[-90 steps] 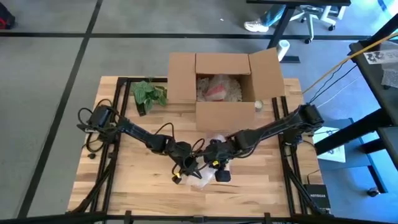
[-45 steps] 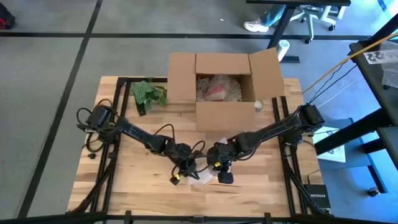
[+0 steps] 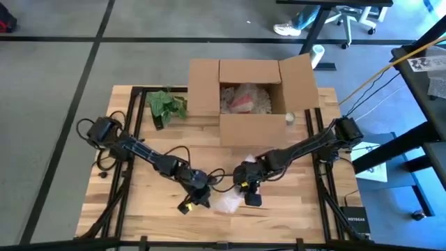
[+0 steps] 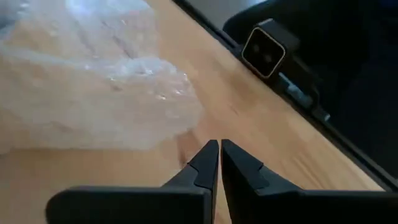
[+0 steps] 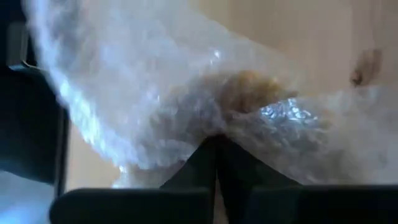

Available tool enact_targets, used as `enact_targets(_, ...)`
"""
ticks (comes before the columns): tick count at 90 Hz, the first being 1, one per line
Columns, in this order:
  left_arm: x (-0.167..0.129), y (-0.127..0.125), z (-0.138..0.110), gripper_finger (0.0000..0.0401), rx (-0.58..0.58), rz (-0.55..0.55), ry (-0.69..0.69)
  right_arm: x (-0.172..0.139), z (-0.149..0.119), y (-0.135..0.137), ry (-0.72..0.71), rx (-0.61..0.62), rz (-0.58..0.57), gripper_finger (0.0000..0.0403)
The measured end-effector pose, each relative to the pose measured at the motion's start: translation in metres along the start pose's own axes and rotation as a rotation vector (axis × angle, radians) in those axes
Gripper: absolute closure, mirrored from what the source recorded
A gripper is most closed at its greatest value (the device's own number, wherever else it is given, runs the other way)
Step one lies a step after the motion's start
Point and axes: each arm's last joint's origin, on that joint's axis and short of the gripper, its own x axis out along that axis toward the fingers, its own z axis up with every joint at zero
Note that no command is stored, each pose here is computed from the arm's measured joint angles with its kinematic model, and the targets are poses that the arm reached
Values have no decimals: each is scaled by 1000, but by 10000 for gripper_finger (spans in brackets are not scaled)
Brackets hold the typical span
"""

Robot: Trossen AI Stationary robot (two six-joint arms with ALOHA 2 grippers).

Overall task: Wrap mug
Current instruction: Wrap the yellow mug with the bubble wrap

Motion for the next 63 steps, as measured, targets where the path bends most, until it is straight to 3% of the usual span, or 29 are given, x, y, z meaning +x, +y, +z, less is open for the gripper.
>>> enact_targets(33,28,16,-19,401,8,68,-77,7,4,-7,-65,12,49,403)
enact_targets(63,28,24,-13,401,78,219,-140,30,12,-11,-98,11,137,403)
